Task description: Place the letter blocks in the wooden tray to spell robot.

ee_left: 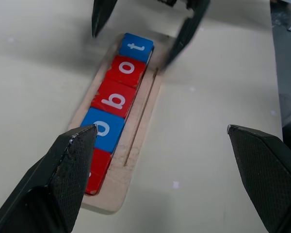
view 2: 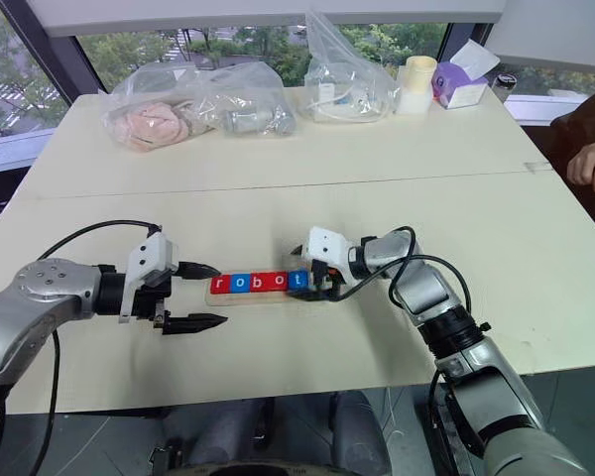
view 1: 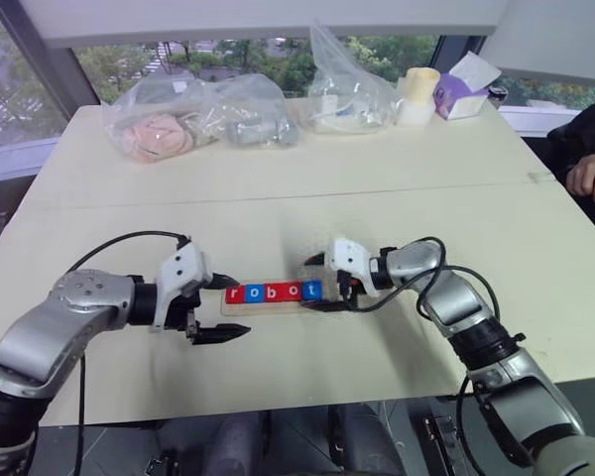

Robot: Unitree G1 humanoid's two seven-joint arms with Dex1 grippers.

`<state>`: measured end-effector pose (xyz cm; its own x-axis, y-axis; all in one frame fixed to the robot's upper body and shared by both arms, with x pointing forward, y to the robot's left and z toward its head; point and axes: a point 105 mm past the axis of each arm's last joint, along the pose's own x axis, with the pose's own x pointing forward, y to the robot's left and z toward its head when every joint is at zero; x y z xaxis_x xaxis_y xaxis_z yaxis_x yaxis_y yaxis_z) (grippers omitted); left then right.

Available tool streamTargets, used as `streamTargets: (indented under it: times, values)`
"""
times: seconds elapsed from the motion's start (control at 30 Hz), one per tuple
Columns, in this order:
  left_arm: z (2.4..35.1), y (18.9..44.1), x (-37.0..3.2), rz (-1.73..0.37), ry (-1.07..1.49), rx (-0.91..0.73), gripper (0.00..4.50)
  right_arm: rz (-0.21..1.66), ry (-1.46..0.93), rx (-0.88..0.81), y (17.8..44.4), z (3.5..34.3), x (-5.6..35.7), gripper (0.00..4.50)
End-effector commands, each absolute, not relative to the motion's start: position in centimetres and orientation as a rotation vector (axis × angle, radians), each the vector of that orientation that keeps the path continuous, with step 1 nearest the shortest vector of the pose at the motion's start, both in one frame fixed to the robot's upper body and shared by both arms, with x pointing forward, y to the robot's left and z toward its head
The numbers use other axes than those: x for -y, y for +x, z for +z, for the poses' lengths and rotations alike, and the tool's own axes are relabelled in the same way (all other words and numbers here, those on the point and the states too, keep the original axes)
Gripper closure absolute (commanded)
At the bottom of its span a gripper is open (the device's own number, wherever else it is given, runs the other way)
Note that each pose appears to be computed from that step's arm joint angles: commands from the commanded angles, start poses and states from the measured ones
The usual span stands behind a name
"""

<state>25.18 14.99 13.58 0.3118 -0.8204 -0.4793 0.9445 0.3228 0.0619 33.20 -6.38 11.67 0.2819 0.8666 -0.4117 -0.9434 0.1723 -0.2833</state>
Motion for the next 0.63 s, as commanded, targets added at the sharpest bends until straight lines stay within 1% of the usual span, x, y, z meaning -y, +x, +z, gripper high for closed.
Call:
streamTargets:
  times: [0.03, 0.13, 0.2, 0.3, 0.43, 0.57, 0.63]
  values:
    - [14.3, 25.4, -15.0, -1.198, 0.370, -0.356, 0.00, 1.214, -0.487, -0.019, 34.1, 16.0, 6.4, 0.03]
    - [15.2, 26.0, -15.4, -1.143, 0.314, -0.321, 0.00, 1.124, -0.410, -0.010, 34.5, 16.9, 7.8, 0.03]
    - [15.7, 26.0, -15.7, -1.128, 0.261, -0.301, 0.00, 1.096, -0.362, -0.019, 34.1, 17.3, 8.8, 0.03]
    - [15.5, 25.7, -17.6, -1.025, 0.180, -0.334, 0.00, 1.061, -0.296, -0.064, 32.2, 17.5, 10.9, 0.03]
    - [14.8, 24.4, -20.1, -0.883, 0.165, -0.347, 0.00, 1.000, -0.232, -0.139, 29.4, 16.8, 13.1, 0.03]
    - [13.1, 22.7, -22.2, -0.730, 0.071, -0.358, 0.00, 0.831, -0.147, -0.215, 28.4, 14.8, 15.8, 0.03]
    - [12.2, 22.3, -22.7, -0.689, 0.054, -0.362, 0.00, 0.793, -0.120, -0.229, 28.1, 14.1, 16.0, 0.03]
